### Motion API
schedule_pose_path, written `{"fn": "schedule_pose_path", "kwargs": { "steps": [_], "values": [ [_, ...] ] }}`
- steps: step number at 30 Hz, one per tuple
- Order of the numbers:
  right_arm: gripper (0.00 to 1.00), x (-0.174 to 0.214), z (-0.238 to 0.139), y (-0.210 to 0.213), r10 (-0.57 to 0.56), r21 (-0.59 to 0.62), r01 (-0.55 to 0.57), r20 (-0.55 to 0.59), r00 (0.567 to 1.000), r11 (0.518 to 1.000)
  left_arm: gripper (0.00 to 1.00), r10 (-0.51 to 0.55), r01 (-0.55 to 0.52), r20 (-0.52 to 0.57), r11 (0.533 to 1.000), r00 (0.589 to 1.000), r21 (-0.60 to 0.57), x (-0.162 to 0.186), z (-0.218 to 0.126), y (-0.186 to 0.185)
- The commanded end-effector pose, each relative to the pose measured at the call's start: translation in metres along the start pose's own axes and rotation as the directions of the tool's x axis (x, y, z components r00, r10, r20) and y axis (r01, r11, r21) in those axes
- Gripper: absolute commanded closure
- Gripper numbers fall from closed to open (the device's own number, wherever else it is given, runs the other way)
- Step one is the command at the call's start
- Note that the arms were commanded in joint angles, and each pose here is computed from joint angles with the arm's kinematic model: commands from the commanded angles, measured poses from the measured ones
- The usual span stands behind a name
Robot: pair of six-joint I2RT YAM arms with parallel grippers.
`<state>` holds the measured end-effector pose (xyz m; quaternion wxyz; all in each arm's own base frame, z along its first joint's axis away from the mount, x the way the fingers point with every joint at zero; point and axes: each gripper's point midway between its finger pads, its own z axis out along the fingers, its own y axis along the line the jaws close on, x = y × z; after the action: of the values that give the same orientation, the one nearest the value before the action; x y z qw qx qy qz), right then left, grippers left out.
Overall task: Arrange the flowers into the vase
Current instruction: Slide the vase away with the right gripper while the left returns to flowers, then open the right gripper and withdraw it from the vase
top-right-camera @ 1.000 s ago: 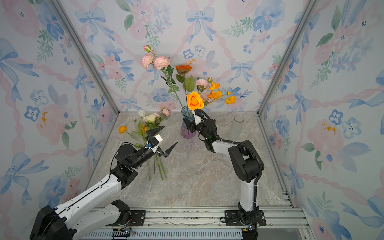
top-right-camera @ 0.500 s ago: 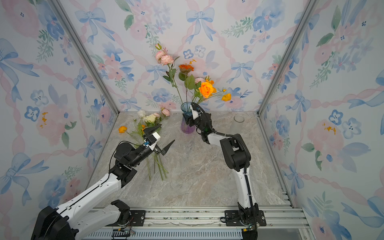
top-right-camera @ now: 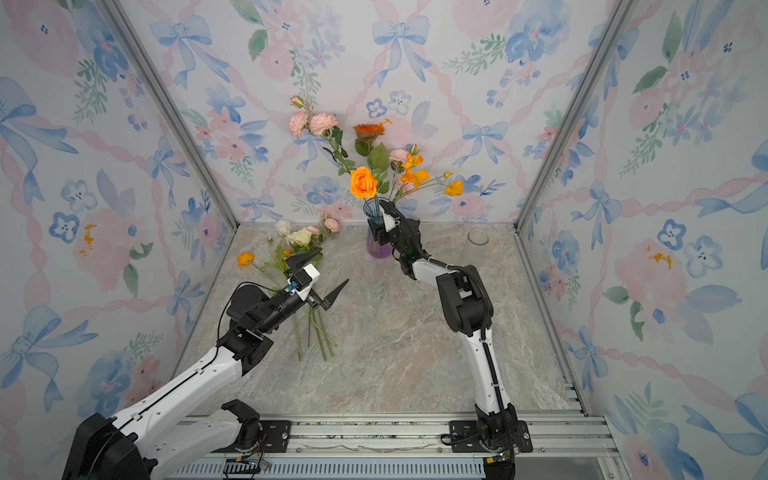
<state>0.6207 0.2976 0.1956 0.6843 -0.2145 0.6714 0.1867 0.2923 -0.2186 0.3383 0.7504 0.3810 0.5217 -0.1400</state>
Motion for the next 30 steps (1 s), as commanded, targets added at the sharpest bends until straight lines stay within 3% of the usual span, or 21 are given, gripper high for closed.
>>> {"fn": "schedule_pose_path", "kwargs": {
  "steps": [1, 11, 17, 21, 30],
  "values": [
    [0.7, -0.094, -0.003, -0.017, -0.079, 0.063, 0.065, 0.249, 0.965, 0.996, 0.02, 0.009, -0.009, 0.03, 1.0, 1.0, 0.003, -0.007, 0.0, 0.002],
    [0.69, -0.073, 0.007, -0.035, -0.068, 0.113, 0.044, 0.214, 0.974, 0.993, 0.02, 0.008, -0.008, 0.021, 1.0, 1.0, 0.007, -0.003, 0.001, 0.002],
    [0.63, -0.065, 0.001, -0.042, -0.052, 0.141, 0.022, 0.21, 0.976, 0.99, 0.02, 0.005, -0.006, 0.024, 1.0, 1.0, 0.019, -0.003, 0.002, 0.001],
    [0.44, -0.061, 0.0, -0.045, -0.051, 0.157, 0.02, 0.197, 0.979, 0.987, 0.02, 0.002, -0.003, 0.025, 1.0, 1.0, 0.026, -0.004, 0.002, -0.001],
    [0.28, -0.049, -0.004, -0.047, -0.03, 0.167, -0.003, 0.194, 0.981, 0.986, 0.02, 0.007, -0.008, 0.031, 1.0, 1.0, 0.022, -0.006, 0.0, 0.0]
  ]
}}
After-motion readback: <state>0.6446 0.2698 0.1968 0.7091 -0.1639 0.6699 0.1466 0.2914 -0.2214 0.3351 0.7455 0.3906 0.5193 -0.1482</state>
